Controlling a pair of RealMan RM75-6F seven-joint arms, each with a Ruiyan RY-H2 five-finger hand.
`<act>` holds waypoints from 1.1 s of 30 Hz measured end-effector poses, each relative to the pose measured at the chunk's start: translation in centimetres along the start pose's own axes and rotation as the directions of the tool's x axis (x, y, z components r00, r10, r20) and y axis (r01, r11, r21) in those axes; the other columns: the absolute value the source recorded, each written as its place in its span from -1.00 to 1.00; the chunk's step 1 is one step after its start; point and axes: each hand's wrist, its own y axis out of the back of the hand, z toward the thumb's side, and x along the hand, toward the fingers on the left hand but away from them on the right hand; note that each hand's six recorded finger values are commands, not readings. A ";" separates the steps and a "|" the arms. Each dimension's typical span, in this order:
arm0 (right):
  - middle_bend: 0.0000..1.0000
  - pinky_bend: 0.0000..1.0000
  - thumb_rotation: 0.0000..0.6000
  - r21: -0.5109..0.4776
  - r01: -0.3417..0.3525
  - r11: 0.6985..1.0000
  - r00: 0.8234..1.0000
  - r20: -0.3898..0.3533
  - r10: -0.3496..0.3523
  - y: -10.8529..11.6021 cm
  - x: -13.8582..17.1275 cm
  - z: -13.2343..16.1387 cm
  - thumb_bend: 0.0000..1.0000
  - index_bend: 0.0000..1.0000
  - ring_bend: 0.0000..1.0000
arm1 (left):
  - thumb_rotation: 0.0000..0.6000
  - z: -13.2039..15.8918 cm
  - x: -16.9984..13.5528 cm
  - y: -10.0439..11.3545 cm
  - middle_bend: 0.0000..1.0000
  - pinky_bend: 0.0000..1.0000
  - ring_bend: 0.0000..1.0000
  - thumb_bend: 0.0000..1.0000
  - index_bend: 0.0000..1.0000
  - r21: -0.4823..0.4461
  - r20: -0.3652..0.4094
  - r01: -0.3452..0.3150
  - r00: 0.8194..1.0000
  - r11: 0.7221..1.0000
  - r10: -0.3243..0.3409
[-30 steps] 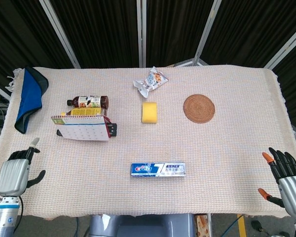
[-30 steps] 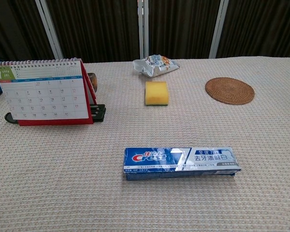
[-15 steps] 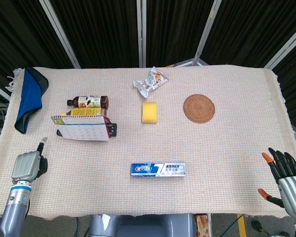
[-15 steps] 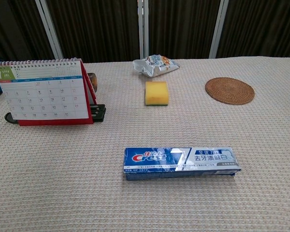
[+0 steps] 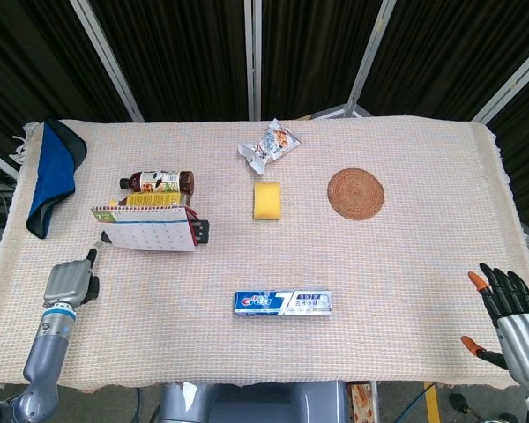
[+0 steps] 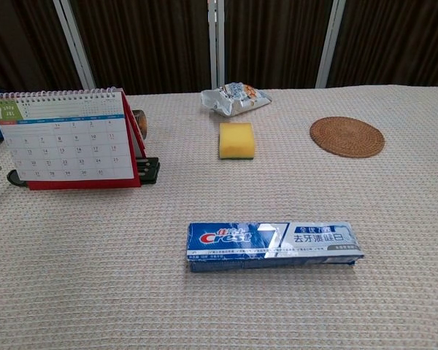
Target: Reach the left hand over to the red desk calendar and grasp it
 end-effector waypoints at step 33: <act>-1.00 -1.00 1.00 -0.004 0.007 1.000 1.000 0.004 -0.007 0.1 -0.1 -0.2 -0.93 -1.00 -1.00 | 1.00 8.2 1.4 3.4 0.54 0.17 0.41 0.42 -1.00 -0.004 0.167 -0.124 0.978 0.992 0.123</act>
